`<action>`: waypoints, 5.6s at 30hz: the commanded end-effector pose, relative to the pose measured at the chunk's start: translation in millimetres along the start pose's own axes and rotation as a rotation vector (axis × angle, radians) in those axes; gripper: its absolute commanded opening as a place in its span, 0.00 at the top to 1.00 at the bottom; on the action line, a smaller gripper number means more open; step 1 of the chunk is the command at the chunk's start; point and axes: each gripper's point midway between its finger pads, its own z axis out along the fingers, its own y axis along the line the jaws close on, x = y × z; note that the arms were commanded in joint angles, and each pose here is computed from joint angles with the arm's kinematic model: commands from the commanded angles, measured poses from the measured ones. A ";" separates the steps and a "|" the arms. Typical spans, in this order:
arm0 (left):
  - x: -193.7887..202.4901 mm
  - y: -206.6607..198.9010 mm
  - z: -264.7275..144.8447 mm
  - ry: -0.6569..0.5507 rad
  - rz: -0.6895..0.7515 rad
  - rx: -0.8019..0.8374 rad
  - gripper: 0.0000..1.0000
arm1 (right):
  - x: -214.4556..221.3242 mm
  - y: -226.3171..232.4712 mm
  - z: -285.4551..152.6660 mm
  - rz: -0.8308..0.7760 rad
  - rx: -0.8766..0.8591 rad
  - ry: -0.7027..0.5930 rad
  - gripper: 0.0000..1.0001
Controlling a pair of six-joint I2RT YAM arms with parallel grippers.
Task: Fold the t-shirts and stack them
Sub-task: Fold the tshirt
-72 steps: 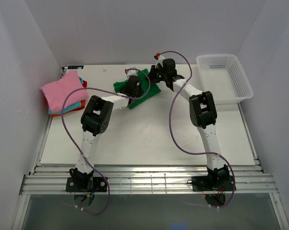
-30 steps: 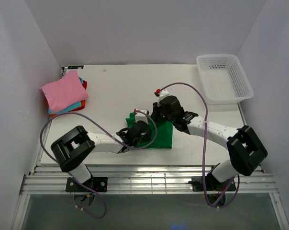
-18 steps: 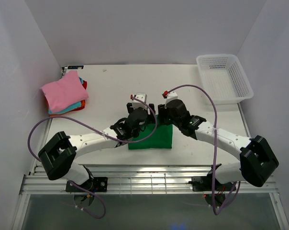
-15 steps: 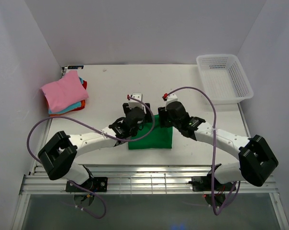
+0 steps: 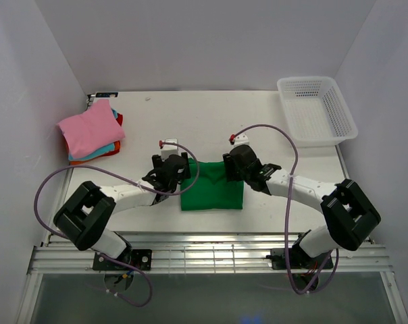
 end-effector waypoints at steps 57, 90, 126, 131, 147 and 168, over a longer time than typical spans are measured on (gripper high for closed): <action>-76.5 -101.4 12.1 -0.112 -0.200 0.465 1.00 | -22.6 -39.8 -24.3 0.116 0.034 -0.112 0.92; -44.0 -131.5 45.8 -0.037 -0.037 0.547 0.25 | -33.7 -47.9 -40.5 0.114 0.146 -0.133 0.52; -23.4 -177.3 27.9 -0.007 -0.070 0.751 1.00 | 4.3 -32.7 28.4 0.023 0.186 0.062 0.92; -5.9 -172.7 29.1 0.030 -0.076 0.748 1.00 | 30.5 -39.6 33.8 0.026 0.226 0.129 0.92; 77.0 -128.4 32.8 0.207 -0.104 0.609 1.00 | 72.6 -42.8 49.3 0.011 0.265 0.281 0.92; -7.4 -117.6 17.0 -0.062 -0.048 0.472 0.69 | -29.9 -24.4 44.6 -0.025 0.183 0.018 0.81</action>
